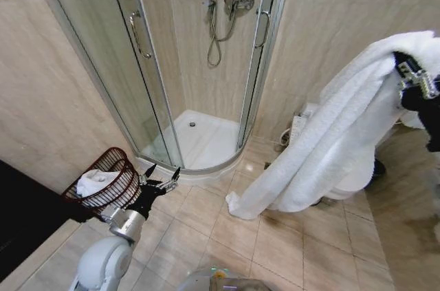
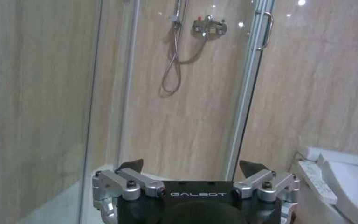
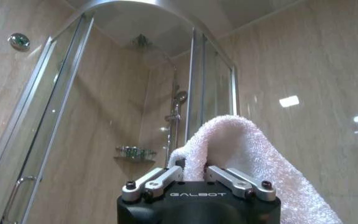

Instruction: Discard the used towel into the hamper.

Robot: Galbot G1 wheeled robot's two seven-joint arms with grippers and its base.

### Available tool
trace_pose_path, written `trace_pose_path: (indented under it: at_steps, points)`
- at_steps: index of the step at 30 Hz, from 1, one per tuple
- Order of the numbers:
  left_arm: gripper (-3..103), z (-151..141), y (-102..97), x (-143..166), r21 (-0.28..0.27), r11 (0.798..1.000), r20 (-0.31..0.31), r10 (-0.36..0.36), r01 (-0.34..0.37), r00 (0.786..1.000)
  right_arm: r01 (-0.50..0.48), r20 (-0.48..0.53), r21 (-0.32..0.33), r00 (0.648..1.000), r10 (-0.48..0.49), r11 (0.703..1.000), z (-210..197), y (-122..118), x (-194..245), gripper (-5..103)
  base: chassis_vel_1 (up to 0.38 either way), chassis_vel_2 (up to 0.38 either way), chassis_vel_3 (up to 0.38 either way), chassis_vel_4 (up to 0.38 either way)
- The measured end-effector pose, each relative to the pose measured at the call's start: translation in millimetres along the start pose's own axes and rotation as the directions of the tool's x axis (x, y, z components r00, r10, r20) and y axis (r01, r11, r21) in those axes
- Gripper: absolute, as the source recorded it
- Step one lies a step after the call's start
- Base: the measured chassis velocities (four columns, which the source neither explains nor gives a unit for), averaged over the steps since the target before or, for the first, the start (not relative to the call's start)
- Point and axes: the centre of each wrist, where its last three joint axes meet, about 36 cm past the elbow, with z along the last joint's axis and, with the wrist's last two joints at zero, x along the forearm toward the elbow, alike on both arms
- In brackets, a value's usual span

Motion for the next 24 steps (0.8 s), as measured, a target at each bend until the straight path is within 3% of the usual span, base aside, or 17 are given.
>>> trace_pose_path:
  at_steps: [24]
  points:
    - [100, 0.0, 0.0, 0.0, 0.0, 1.0, 0.0, 0.0, 0.0, 1.0, 0.004, 0.02, -0.007, 1.0, -0.004, 1.0, -11.4, -1.0, -4.3, 3, 0.0, 0.0, 0.0, 0.0]
